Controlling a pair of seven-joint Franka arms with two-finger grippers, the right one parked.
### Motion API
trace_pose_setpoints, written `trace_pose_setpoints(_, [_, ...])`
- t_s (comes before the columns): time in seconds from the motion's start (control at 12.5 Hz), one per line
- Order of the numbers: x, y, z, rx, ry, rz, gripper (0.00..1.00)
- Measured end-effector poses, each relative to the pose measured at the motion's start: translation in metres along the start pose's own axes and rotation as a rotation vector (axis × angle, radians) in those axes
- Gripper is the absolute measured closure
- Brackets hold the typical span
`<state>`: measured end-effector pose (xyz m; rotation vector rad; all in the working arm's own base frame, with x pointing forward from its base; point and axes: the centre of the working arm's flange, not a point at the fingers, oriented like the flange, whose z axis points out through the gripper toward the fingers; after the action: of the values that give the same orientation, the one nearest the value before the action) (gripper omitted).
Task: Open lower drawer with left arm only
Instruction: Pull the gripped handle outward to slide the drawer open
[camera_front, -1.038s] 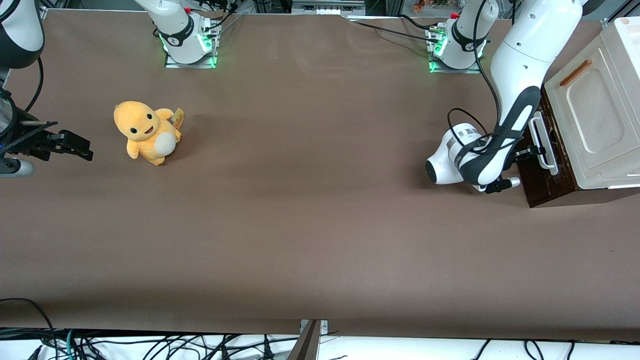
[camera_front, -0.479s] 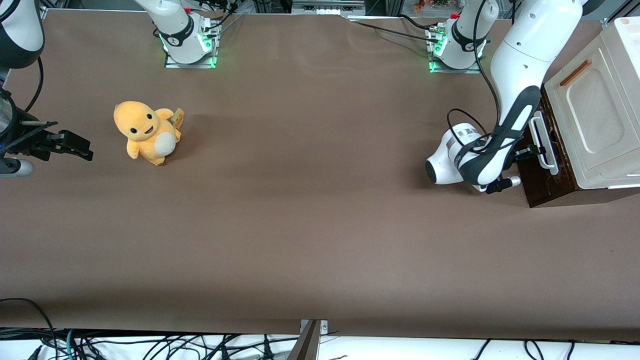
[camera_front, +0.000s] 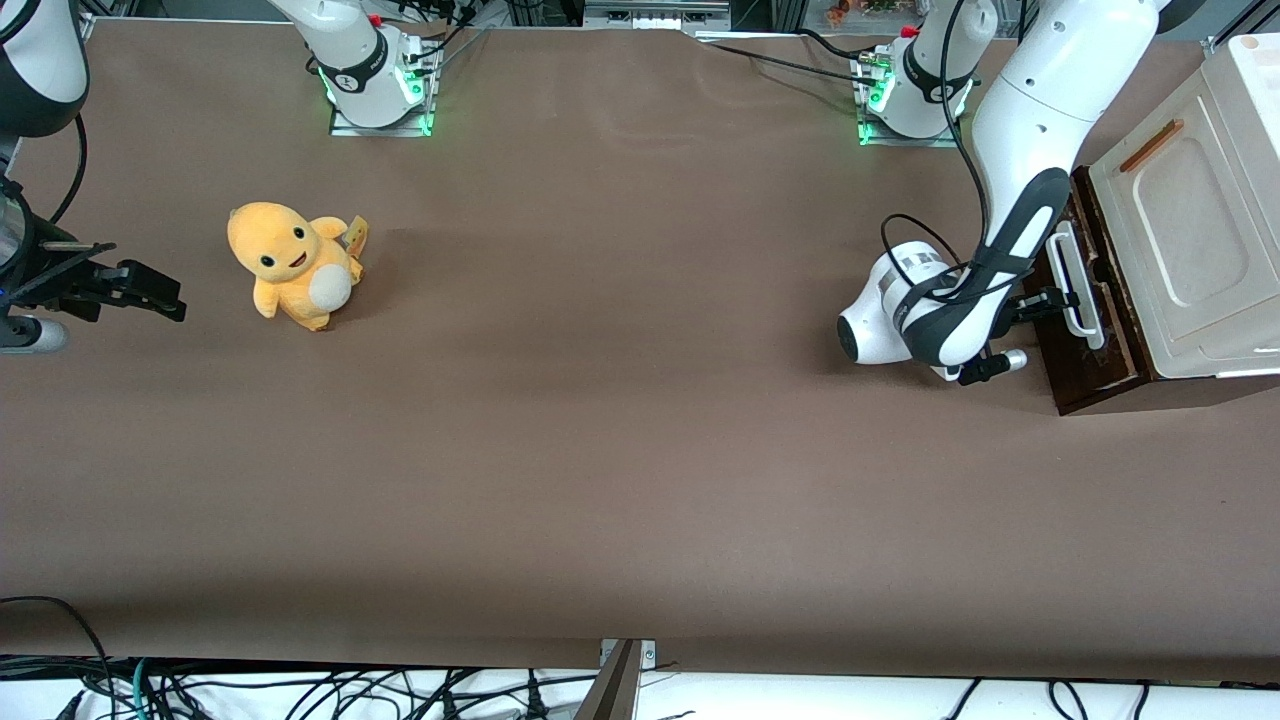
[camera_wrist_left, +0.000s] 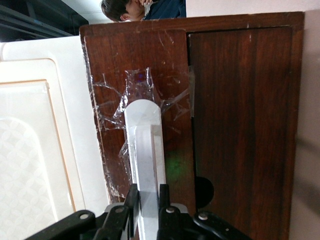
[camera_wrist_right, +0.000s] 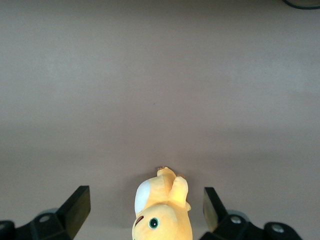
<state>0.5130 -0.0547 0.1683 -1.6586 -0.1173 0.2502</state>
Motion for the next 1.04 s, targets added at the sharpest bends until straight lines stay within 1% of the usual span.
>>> trace_pose_setpoints(0.32, [-0.002, -0.001, -0.006, -0.005, 0.004, -0.001, 0.81])
trace_pose_setpoints(0.72, [-0.001, -0.003, -0.013, -0.024, -0.004, -0.007, 0.81])
trace_pose_setpoints(1.04, [-0.006, -0.004, -0.029, -0.035, 0.002, -0.005, 0.81])
